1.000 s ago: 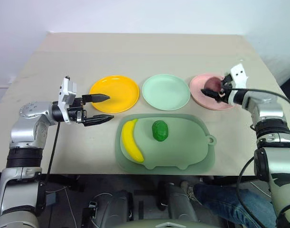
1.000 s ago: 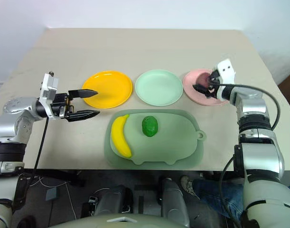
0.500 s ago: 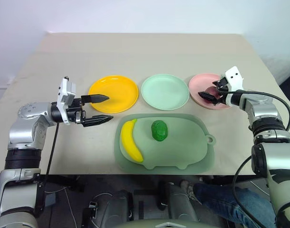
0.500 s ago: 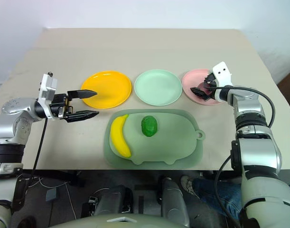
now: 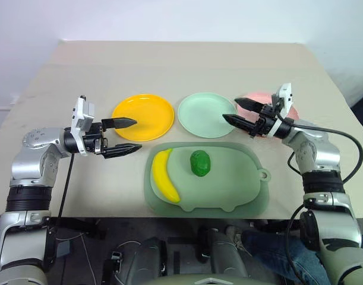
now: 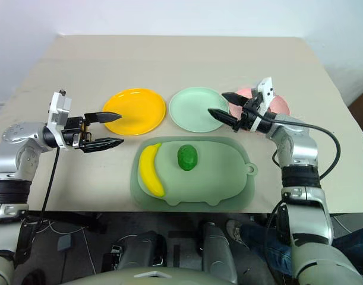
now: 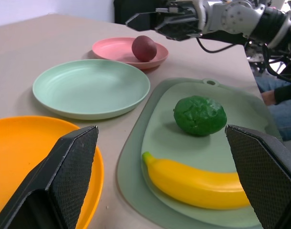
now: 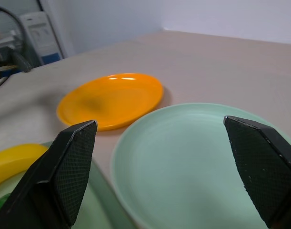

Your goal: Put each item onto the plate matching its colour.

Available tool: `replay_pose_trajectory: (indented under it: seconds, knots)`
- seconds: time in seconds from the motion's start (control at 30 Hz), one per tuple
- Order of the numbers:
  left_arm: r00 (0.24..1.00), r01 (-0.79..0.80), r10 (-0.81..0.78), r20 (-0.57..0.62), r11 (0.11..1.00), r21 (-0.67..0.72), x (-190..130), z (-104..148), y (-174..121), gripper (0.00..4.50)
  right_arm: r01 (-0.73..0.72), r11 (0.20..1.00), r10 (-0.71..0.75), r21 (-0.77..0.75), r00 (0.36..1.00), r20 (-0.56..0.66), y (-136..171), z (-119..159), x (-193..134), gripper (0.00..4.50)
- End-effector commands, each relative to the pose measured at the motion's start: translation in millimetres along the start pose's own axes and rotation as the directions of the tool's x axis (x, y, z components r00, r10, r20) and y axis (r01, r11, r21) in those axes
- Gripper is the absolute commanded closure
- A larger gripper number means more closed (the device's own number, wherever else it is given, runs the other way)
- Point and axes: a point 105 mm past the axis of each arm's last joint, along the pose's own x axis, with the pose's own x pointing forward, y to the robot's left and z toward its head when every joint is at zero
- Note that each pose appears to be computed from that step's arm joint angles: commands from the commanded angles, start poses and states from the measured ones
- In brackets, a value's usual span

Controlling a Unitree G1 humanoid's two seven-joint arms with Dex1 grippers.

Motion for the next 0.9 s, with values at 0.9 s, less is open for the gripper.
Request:
replay_pose_trajectory:
  seconds: [0.9]
  knots:
    - [1.000, 0.009, -0.010, 0.018, 0.999, 0.044, -3.6, 10.6, -1.8, 0.00, -0.243, 0.970, 0.243, 0.015, 0.962, -0.123, 101.3, -57.4, 27.8, 0.01]
